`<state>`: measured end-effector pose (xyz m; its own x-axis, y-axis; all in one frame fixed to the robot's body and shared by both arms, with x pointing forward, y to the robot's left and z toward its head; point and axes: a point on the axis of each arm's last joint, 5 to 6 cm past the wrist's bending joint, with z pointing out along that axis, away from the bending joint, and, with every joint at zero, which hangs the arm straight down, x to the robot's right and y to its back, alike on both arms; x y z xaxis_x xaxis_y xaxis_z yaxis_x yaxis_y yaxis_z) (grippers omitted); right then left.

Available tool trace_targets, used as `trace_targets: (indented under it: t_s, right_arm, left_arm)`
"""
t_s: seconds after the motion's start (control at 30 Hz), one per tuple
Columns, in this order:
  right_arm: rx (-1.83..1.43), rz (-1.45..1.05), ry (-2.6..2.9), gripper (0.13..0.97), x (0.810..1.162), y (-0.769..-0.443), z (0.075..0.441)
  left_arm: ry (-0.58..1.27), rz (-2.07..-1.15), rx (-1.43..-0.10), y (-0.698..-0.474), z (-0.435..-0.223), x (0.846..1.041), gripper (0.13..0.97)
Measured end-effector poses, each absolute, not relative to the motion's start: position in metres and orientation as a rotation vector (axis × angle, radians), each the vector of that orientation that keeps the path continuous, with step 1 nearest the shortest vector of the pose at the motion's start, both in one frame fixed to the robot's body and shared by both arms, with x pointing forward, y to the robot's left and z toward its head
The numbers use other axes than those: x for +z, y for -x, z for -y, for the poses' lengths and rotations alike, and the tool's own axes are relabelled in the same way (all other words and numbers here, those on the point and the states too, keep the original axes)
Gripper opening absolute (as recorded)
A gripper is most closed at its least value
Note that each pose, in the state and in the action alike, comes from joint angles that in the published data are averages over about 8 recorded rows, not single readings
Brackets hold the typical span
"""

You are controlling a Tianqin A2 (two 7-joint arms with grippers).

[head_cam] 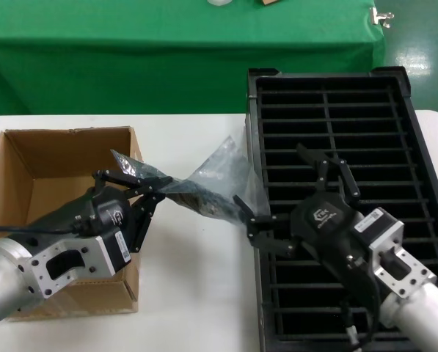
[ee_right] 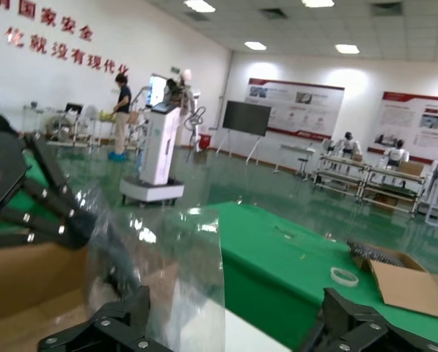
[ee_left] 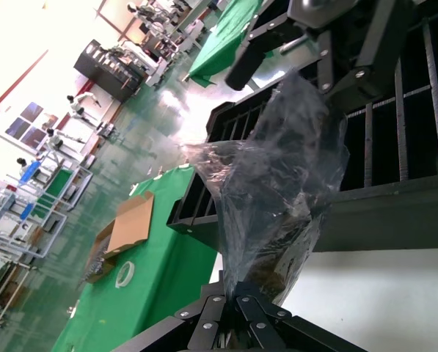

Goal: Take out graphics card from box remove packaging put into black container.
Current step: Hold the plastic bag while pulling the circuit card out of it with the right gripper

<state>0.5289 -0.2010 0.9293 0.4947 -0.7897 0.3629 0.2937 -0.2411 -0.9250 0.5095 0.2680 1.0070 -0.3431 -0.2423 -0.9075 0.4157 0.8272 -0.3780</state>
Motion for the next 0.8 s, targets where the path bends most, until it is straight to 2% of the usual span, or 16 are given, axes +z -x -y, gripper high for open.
trace_targets:
  t_s: [0.17, 0.43, 0.47, 0.73, 0.8]
  right_arm:
    - [-1.078, -0.439, 1.526, 0.831, 0.927, -0.527, 0.211]
    - [-1.069, -0.396, 1.584, 0.665, 0.919, -0.527, 0.214]
    - [-1.067, -0.389, 1.589, 0.665, 0.919, -0.526, 0.214]
    - [-1.059, -0.343, 1.627, 0.447, 0.915, -0.520, 0.212]
    - [-1.057, -0.333, 1.637, 0.425, 0.913, -0.519, 0.211]
  left_arm:
    - [-0.133, -1.800, -0.677, -0.510, -0.268, 1.007, 0.139]
    - [-0.133, -1.800, -0.677, -0.510, -0.268, 1.007, 0.139]
    - [-0.133, -1.800, -0.677, -0.510, -0.268, 1.007, 0.139]
    - [-0.133, -1.800, -0.677, -0.510, -0.268, 1.007, 0.139]
    - [-0.133, -1.800, -0.677, -0.510, -0.268, 1.007, 0.139]
